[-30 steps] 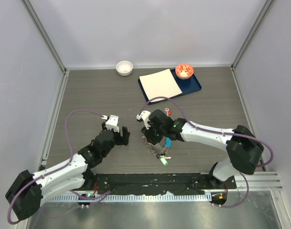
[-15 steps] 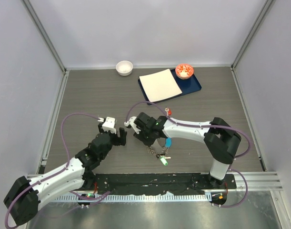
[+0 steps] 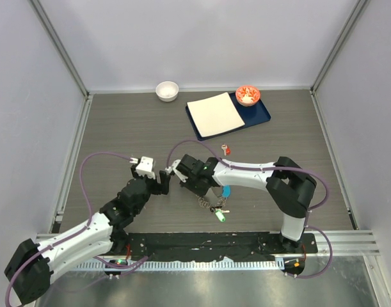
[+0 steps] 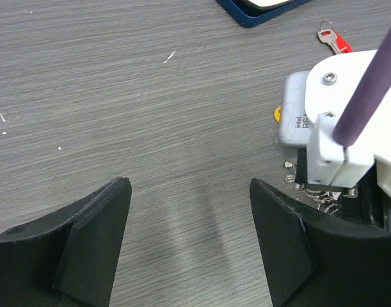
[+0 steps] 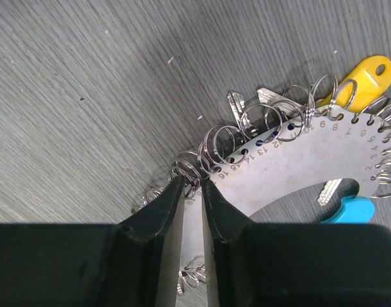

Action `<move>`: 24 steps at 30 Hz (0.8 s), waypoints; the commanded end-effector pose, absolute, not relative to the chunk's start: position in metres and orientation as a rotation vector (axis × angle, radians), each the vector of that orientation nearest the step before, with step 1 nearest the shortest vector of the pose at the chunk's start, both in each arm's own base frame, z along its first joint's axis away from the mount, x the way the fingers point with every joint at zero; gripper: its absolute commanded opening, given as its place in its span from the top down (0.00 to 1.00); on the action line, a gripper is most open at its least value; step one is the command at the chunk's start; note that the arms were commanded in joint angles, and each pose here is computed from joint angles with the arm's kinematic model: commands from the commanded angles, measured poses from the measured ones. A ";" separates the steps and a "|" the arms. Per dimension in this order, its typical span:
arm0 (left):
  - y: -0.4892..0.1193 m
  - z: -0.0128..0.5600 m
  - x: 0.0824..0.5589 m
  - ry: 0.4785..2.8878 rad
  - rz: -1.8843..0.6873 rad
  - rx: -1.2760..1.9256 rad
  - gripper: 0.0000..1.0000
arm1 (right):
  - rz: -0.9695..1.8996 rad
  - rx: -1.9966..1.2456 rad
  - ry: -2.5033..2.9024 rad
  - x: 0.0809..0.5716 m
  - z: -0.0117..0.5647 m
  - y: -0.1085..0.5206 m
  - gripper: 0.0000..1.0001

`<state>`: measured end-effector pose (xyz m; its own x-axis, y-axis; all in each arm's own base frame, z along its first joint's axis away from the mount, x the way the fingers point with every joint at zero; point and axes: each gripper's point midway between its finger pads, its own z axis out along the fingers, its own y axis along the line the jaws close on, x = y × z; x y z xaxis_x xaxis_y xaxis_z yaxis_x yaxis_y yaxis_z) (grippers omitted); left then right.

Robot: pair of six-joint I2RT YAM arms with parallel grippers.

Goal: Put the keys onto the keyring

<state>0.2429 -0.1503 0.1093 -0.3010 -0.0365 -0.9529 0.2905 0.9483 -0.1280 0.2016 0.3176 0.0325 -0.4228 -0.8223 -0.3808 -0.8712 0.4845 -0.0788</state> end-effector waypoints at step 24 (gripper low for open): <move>-0.134 0.133 0.244 1.728 -0.339 0.066 0.21 | 0.030 -1.438 2.256 0.201 0.042 0.321 0.99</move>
